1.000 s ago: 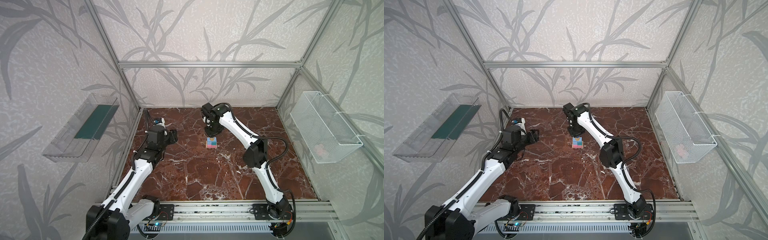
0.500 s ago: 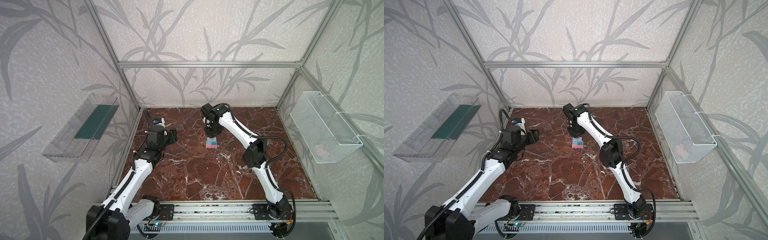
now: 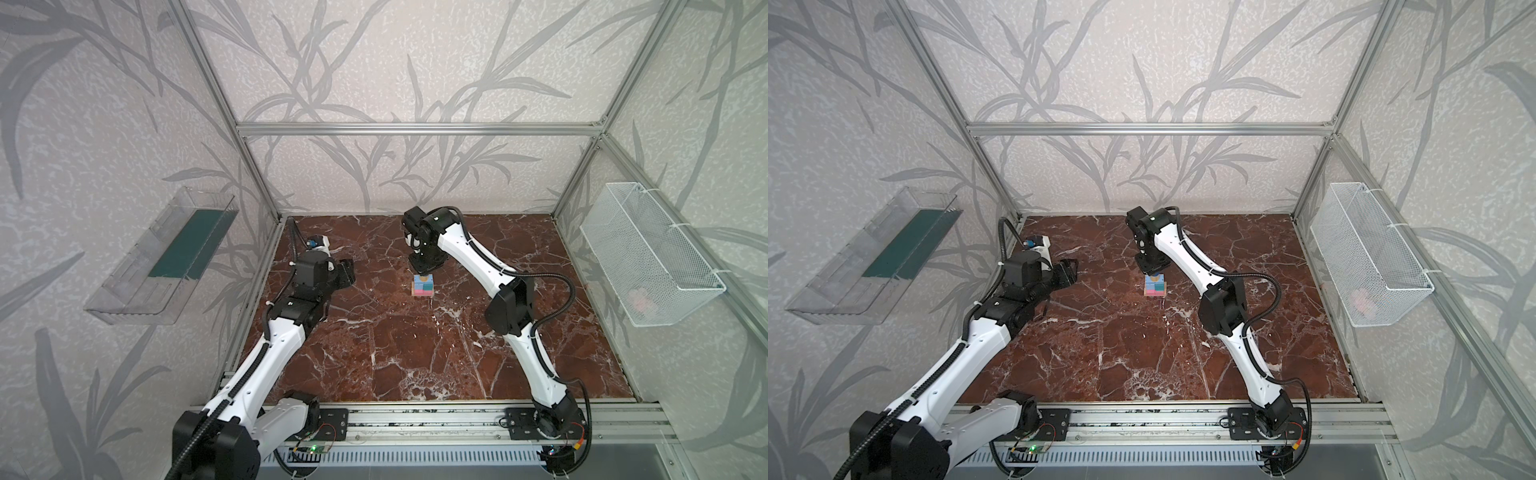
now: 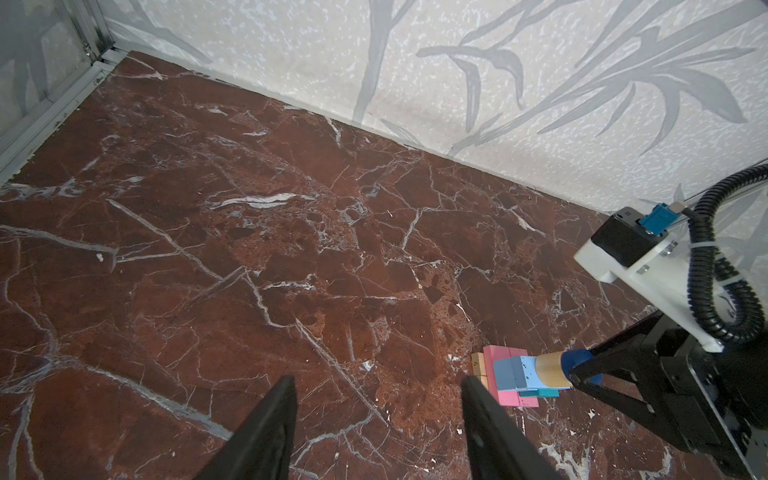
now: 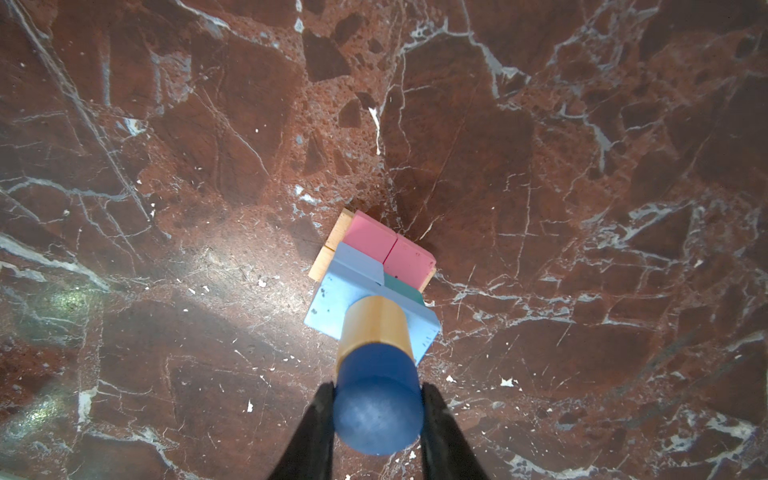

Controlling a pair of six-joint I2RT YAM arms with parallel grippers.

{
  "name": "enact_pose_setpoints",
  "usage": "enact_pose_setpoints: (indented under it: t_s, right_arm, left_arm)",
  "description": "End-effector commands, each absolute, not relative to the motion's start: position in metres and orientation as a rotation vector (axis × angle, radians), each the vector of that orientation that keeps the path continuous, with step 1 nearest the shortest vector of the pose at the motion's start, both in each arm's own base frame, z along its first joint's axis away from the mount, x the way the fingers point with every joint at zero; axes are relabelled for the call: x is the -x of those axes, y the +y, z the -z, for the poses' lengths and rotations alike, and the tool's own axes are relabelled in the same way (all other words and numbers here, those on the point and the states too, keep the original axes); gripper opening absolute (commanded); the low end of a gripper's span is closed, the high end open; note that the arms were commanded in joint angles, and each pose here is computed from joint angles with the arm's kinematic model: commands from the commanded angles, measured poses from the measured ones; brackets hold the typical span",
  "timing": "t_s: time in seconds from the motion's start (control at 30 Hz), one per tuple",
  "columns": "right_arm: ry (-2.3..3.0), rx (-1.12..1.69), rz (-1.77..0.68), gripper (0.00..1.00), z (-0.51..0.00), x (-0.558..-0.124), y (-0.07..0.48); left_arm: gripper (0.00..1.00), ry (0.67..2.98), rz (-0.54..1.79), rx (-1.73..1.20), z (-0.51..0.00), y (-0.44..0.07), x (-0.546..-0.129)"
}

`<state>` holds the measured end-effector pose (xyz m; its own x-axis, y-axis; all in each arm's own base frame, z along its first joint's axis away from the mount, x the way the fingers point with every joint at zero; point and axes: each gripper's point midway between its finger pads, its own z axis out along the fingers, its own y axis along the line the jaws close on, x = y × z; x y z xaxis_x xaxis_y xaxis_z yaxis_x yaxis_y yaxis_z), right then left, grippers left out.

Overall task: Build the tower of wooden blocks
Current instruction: 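Lower the blue cylinder onto the beige cylinder and open the right gripper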

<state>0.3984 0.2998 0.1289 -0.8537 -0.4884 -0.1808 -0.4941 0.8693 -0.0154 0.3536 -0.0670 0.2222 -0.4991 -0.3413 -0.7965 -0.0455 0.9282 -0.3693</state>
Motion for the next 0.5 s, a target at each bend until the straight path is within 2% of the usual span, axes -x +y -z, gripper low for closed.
enact_pose_setpoints:
  t_s: [0.0,0.37,0.47]
  right_arm:
    - [2.887,0.761,-0.038,0.23,-0.1248,-0.3975,0.2964]
    - [2.889,0.758,-0.037,0.27,-0.1228,-0.3981,0.297]
    - [2.887,0.753,-0.04,0.31,-0.1233,-0.3992,0.2968]
  left_arm:
    - [0.62,2.078,0.375,0.292,-0.2175,-0.065,-0.3532]
    - [0.62,2.079,0.377,0.295,-0.2167,-0.0646,-0.3539]
    - [0.62,2.078,0.377,0.295,-0.2169,-0.0646,-0.354]
